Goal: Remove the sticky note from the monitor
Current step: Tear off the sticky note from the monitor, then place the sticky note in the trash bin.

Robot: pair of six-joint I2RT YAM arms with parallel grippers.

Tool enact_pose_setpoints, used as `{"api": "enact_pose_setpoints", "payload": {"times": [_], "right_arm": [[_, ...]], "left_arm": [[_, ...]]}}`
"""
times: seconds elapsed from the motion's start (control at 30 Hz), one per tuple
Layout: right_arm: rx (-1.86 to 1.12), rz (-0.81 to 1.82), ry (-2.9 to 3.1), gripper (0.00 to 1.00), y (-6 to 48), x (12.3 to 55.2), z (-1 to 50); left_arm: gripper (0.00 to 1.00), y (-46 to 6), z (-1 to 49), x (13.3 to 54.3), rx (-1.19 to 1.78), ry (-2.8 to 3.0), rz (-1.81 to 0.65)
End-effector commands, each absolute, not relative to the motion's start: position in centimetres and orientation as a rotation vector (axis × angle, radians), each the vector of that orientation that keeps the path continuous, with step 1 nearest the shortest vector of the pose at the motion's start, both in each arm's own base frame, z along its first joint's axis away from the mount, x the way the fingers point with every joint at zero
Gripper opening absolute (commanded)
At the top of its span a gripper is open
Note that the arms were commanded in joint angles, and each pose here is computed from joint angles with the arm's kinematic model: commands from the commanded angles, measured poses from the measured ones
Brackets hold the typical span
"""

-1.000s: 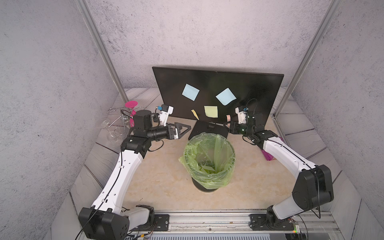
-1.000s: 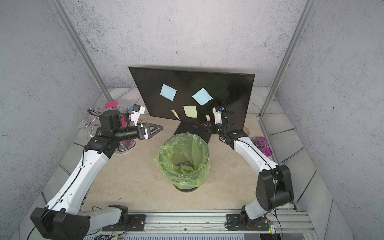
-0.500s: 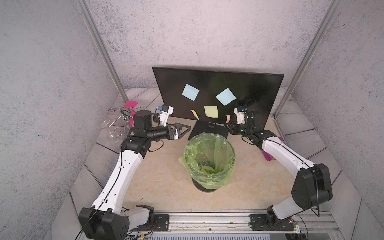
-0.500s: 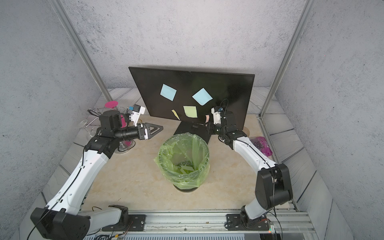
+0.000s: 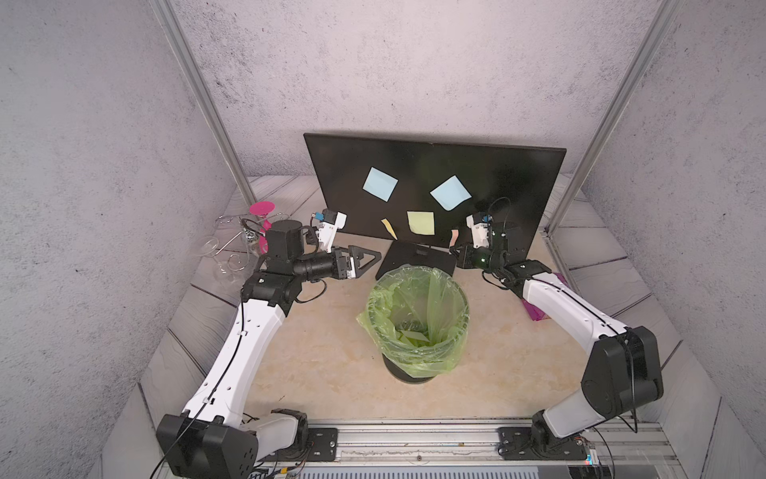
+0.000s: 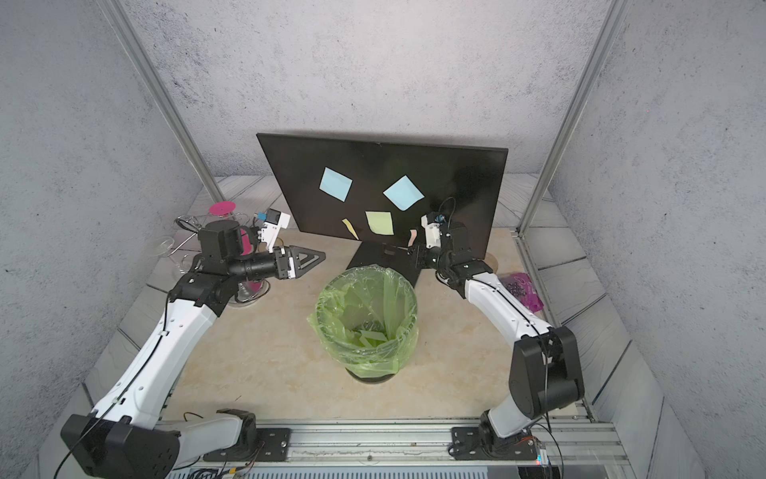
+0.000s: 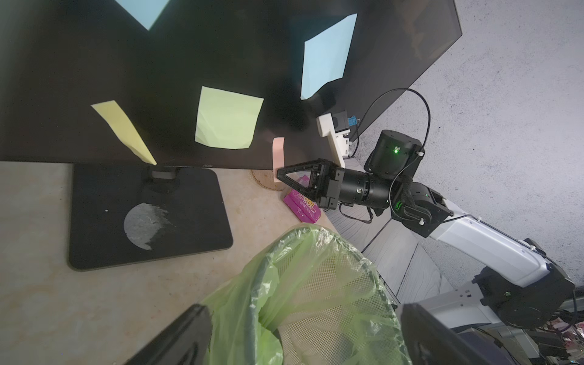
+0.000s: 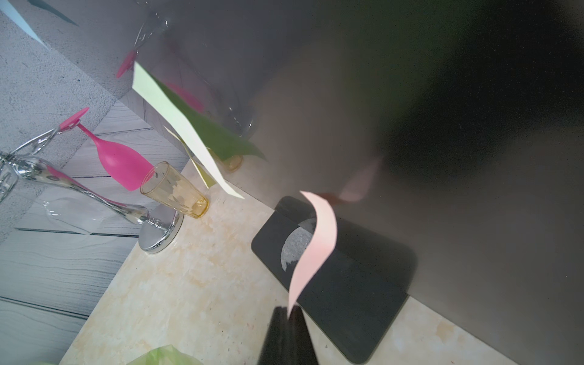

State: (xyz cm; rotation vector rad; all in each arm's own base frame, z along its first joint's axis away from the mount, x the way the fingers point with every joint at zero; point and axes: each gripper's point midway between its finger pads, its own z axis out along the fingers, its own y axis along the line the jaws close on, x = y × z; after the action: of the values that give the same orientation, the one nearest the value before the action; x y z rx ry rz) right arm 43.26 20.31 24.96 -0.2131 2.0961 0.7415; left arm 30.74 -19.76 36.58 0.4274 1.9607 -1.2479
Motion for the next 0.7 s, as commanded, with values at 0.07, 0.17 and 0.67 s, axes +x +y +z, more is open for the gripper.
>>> {"api": "enact_pose_setpoints", "payload": {"times": [0.07,0.17,0.67], "right_arm": [[-0.260,0.728,1.997,0.00,19.3,42.1,28.2],[-0.320,0.726,1.955,0.00,19.3,40.7,29.9],[-1.109,0.715,1.858,0.00,26.5,23.9,32.0]], "left_arm": [[1.00,-19.6,37.8,30.5,0.457,1.921,-1.243],[1.00,-19.6,37.9,30.5,0.457,1.919,-1.242],[1.00,-19.3,38.9,30.7,0.447,1.895,-1.218]]}}
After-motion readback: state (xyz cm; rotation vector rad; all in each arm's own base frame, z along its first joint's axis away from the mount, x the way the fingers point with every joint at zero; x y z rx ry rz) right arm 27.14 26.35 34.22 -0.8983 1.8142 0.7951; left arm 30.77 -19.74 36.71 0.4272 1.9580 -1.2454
